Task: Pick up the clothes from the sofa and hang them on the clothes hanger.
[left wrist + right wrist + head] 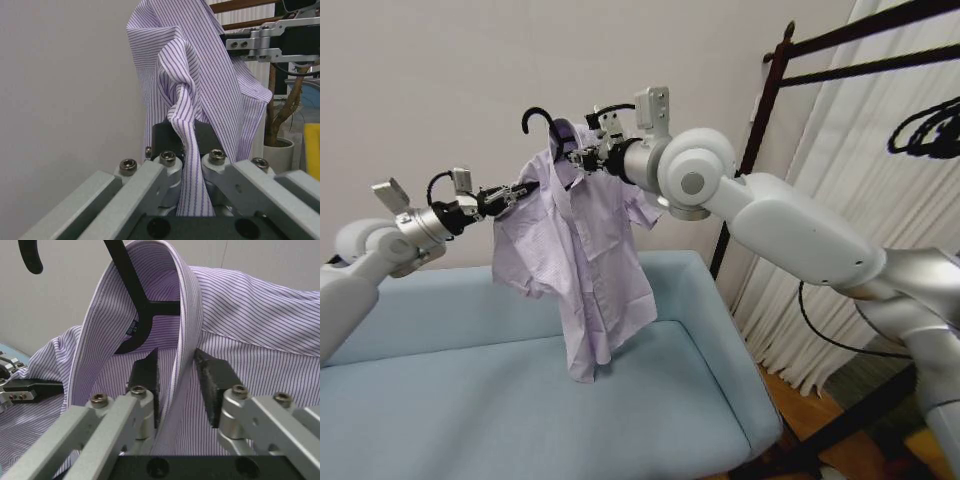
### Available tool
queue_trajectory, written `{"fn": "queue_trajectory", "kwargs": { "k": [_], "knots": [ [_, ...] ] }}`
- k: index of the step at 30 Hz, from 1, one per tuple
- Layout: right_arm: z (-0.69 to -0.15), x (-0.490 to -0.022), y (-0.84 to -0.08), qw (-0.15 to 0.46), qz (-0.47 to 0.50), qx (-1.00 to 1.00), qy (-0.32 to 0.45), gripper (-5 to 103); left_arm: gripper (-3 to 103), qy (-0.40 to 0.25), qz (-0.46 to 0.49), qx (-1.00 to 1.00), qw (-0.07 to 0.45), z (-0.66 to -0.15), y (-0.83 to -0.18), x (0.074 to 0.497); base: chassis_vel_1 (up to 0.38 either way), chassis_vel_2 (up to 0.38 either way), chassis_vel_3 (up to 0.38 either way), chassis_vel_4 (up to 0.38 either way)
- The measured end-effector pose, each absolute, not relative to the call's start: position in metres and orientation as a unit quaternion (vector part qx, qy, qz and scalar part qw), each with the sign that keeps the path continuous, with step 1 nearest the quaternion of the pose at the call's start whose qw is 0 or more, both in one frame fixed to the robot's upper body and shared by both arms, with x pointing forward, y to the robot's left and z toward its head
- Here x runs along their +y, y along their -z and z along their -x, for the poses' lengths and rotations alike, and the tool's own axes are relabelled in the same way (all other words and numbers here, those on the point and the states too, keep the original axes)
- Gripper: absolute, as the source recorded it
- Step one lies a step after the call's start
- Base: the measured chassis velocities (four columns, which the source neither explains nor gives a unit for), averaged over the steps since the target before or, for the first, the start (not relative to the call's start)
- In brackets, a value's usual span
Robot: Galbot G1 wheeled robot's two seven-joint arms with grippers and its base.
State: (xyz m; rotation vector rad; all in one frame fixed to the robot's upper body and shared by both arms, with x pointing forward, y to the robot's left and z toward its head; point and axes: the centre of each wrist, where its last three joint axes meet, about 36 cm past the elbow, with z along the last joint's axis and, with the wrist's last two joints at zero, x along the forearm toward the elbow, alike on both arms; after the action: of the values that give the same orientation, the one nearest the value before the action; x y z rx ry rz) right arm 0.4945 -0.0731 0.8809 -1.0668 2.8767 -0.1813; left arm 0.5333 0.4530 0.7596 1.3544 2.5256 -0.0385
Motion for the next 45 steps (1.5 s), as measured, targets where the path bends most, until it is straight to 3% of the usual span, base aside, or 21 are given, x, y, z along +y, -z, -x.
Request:
{"fn": "queue_trajectory", "kwargs": {
  "k": [1,5,6,7,16,35,37,39,43,45],
  "knots": [
    [-0.495,-0.073,-0.881,0.035,0.347,0.935,0.058,17,2,0.014,-0.469,0.873,0.137,-0.534,-0.759,0.453,0.000,0.000,0.000,0.000],
    [-0.495,-0.074,-0.882,0.037,0.347,0.935,0.058,11,2,0.013,-0.470,0.872,0.135,-0.535,-0.758,0.452,0.000,0.000,0.000,0.000],
    [-0.496,-0.074,-0.885,0.042,0.346,0.935,0.058,2,2,0.013,-0.471,0.872,0.133,-0.535,-0.755,0.452,0.000,0.000,0.000,0.000],
    [-0.496,-0.074,-0.888,0.049,0.345,0.935,0.060,1,2,0.012,-0.471,0.872,0.131,-0.536,-0.754,0.451,0.000,0.000,0.000,0.000],
    [-0.480,-0.069,-0.898,0.070,0.362,0.926,0.075,1,2,0.014,-0.473,0.872,0.128,-0.541,-0.749,0.445,0.000,0.000,0.000,0.000],
    [-0.483,-0.074,-0.868,0.047,0.352,0.930,0.098,-2,2,0.012,-0.469,0.873,0.132,-0.538,-0.758,0.447,0.000,0.000,0.000,0.000],
    [-0.479,-0.074,-0.876,0.056,0.346,0.931,0.103,8,2,0.012,-0.468,0.874,0.132,-0.539,-0.760,0.449,0.000,0.000,0.000,0.000],
    [-0.478,-0.075,-0.879,0.059,0.345,0.931,0.104,8,2,0.012,-0.468,0.874,0.132,-0.539,-0.760,0.450,0.000,0.000,0.000,0.000],
    [-0.467,-0.080,-0.897,0.067,0.347,0.929,0.111,29,2,0.014,-0.462,0.877,0.131,-0.540,-0.759,0.454,0.000,0.000,0.000,0.000],
    [-0.465,-0.080,-0.899,0.068,0.348,0.928,0.112,29,2,0.015,-0.460,0.878,0.131,-0.541,-0.759,0.455,0.000,0.000,0.000,0.000]
  ]
}}
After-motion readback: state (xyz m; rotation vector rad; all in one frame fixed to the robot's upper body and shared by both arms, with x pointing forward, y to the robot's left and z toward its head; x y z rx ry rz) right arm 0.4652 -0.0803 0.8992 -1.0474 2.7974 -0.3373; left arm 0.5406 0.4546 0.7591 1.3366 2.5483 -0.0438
